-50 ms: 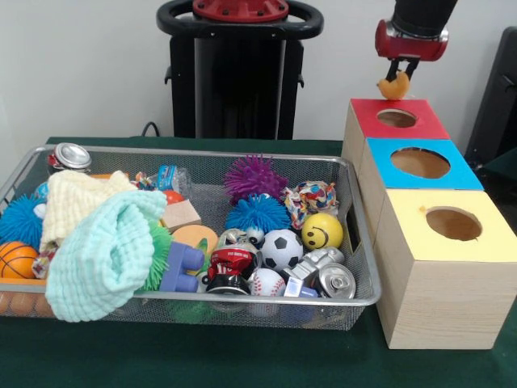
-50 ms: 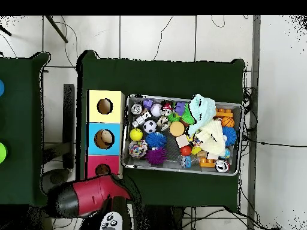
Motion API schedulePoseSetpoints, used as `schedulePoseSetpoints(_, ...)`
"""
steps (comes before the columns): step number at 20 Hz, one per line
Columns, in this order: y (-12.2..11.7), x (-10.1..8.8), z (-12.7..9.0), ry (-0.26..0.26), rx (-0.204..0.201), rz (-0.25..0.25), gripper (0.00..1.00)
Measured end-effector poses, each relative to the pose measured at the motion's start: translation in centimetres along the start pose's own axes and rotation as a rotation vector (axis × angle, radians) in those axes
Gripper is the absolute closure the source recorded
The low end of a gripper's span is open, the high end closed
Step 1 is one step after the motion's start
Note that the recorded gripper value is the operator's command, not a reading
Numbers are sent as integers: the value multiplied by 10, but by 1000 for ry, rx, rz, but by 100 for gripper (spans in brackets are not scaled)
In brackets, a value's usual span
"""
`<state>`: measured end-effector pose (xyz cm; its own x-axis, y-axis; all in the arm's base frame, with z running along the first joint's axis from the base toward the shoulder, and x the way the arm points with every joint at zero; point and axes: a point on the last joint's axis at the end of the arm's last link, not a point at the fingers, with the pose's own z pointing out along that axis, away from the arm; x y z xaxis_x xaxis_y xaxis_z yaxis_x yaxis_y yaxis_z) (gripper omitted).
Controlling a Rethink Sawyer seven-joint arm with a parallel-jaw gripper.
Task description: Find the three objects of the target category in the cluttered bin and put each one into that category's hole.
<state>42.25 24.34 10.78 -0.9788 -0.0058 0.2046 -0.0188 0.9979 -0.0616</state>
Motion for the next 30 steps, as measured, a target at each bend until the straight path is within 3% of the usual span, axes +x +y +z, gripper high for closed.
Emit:
schedulePoseSetpoints(7, 3, -19, -18, -50, -12, 10, 100)
schedulePoseSetpoints(17, 3, -40, -33, -71, -12, 19, 100)
schedulePoseSetpoints(30, -21, -73, -44, -95, -24, 73, 100)
